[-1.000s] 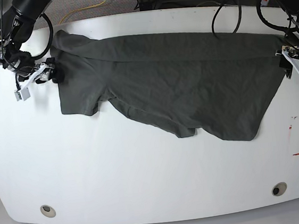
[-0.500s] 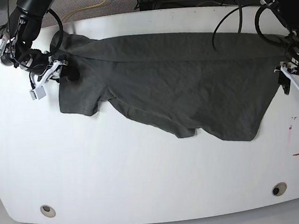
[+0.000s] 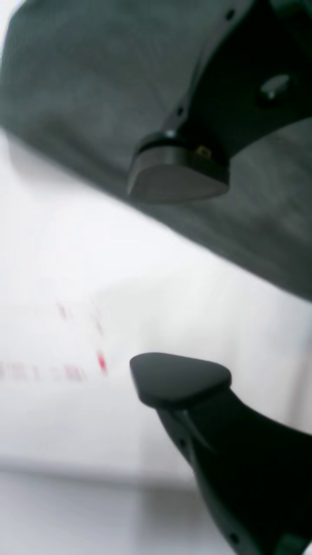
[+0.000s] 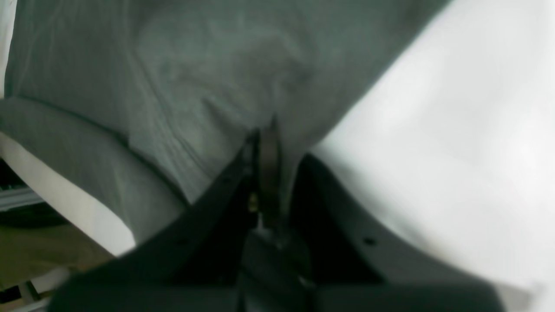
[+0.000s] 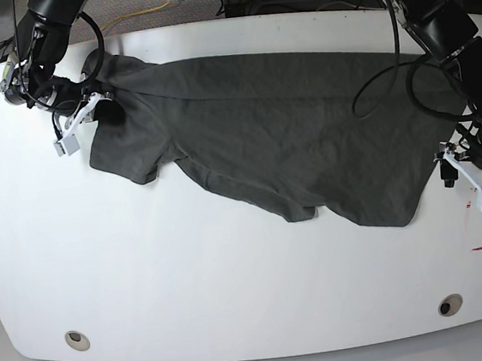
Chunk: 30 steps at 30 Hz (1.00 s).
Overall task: Fold the T-shirt properly
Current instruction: 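Move the left gripper along the shirt edge and grasp the hem corner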
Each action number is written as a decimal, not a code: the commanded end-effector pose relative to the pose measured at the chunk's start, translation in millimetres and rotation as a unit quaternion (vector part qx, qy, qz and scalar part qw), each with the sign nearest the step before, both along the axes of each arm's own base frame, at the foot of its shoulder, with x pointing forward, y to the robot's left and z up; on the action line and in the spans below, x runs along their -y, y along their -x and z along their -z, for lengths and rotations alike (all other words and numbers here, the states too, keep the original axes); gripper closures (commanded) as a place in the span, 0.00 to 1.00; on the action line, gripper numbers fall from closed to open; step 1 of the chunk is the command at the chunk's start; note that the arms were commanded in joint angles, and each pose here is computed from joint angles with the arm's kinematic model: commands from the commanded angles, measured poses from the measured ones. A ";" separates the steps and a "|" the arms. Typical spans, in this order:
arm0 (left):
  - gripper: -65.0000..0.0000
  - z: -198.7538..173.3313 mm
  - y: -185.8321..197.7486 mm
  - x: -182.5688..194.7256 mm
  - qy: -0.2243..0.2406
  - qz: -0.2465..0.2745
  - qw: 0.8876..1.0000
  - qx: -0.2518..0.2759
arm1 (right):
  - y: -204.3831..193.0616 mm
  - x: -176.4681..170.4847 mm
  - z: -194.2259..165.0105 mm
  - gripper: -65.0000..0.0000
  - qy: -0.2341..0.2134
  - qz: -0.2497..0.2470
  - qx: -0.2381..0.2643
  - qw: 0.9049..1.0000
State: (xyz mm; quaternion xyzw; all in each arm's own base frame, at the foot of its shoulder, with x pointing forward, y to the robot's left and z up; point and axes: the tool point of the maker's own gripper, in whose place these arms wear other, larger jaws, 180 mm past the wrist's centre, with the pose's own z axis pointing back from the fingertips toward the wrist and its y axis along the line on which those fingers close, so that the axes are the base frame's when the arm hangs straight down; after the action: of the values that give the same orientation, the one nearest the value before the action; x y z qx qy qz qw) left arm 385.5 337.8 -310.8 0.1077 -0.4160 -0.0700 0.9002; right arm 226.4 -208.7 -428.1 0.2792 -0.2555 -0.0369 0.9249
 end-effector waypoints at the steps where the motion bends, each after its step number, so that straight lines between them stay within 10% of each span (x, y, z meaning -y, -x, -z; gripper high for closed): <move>1: 0.23 -8.0 -16.2 -3.7 0.007 0.001 1.000 0.013 | 2.2 5.5 0.5 1.00 0.018 -0.008 -0.010 1.000; 30: 0.09 74.5 -72.8 77.0 0.178 0.056 0.981 -0.048 | -1.4 5.5 -2.1 1.00 0.015 -0.007 -0.004 1.000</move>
State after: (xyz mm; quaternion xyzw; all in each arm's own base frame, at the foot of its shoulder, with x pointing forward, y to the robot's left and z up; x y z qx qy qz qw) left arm 446.9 260.0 -400.4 -0.0784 -0.3693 -0.0469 0.9248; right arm 226.7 -206.0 -428.0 0.2818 -0.2538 -0.0343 0.9247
